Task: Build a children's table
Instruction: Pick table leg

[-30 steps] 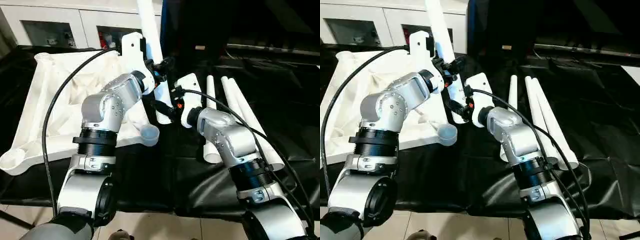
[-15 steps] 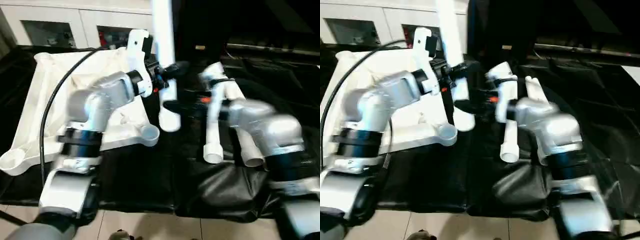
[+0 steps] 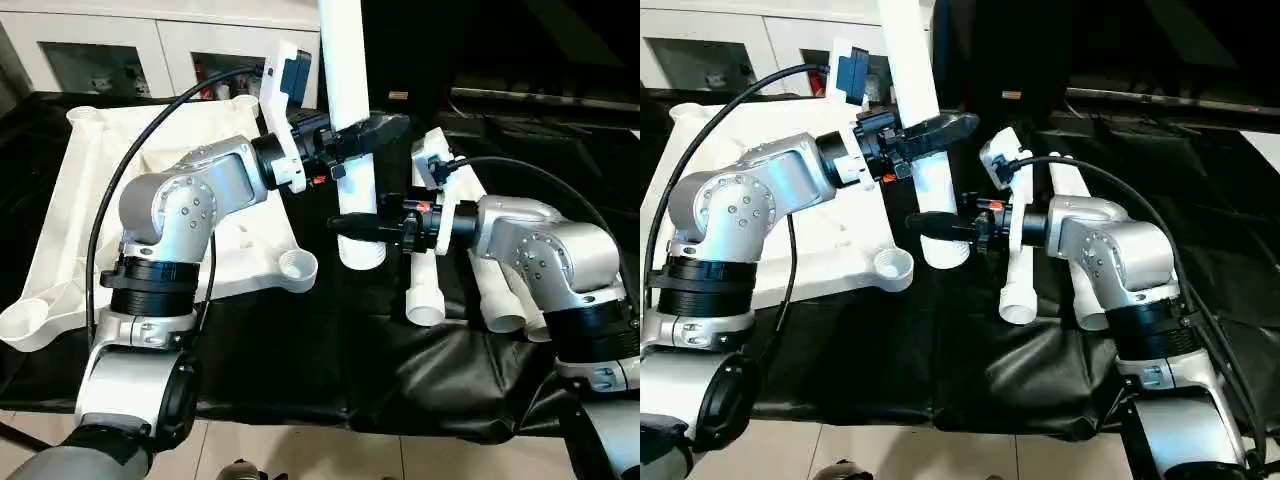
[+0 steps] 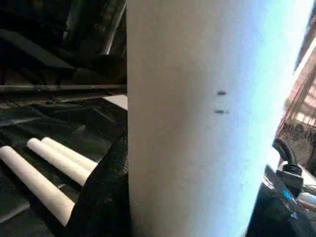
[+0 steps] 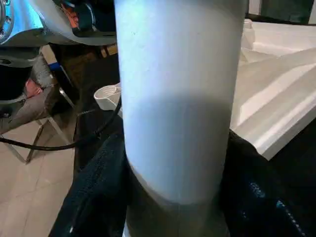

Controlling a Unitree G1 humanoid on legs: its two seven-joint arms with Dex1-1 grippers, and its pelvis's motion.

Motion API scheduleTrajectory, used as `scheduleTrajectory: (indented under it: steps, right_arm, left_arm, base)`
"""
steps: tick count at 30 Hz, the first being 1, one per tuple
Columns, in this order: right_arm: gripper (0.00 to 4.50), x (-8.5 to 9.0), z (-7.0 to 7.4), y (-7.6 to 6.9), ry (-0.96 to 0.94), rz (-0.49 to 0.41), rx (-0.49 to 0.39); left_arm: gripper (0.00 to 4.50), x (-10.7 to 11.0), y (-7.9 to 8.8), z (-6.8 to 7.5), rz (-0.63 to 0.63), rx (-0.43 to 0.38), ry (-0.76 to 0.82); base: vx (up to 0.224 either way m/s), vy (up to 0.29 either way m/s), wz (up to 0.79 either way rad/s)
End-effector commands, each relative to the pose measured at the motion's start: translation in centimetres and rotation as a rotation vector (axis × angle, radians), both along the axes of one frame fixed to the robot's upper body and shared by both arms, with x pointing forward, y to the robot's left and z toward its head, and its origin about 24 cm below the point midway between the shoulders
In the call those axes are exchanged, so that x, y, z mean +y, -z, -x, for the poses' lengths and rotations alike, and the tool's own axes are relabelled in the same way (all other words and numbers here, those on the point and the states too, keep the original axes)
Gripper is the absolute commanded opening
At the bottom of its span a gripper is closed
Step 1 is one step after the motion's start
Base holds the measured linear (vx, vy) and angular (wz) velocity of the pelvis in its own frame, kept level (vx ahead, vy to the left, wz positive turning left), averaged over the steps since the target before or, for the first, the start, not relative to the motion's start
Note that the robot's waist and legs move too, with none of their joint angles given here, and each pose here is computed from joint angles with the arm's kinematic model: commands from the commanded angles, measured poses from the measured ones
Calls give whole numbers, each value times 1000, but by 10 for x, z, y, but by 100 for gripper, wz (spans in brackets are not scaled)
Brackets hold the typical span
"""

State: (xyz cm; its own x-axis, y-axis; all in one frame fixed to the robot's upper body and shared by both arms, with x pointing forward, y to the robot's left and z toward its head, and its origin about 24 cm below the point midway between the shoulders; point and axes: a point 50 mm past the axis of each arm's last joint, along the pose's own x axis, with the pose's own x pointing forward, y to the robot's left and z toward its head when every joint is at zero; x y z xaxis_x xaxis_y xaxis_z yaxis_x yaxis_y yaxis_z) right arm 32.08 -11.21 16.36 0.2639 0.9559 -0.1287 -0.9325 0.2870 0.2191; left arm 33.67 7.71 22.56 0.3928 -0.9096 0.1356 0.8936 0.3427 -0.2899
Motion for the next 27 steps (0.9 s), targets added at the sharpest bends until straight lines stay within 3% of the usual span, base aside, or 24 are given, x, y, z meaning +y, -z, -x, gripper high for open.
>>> scheduleTrajectory:
  steps: [1, 5, 7, 10, 13, 27]
  right_arm:
    - [203, -1, -1, -4, -1, 3, 3]
    - [197, -1, 1, -5, -18, -9, 3]
    - [197, 0, 2, -5, -18, -10, 5]
    - [196, 0, 3, -3, -15, -9, 9]
    - [195, 0, 3, -1, -7, -8, 11]
    - [195, 0, 3, 1, 9, -10, 14]
  left_arm:
    - [190, -3, -7, 5, 0, -36, 47]
    - [190, -2, -6, 3, -30, -44, 23]
    - [246, -2, -5, -2, -35, -28, -22]
    - [262, 0, -6, -8, -8, 23, -51]
    - [301, 4, -10, -12, -24, -17, -92]
    - [303, 12, -23, -19, -4, -40, -127]
  base:
    - [0, 0, 0]
    - [0, 0, 0]
    - [0, 0, 0]
    - [0, 0, 0]
    - [0, 0, 0]
    - [0, 0, 0]
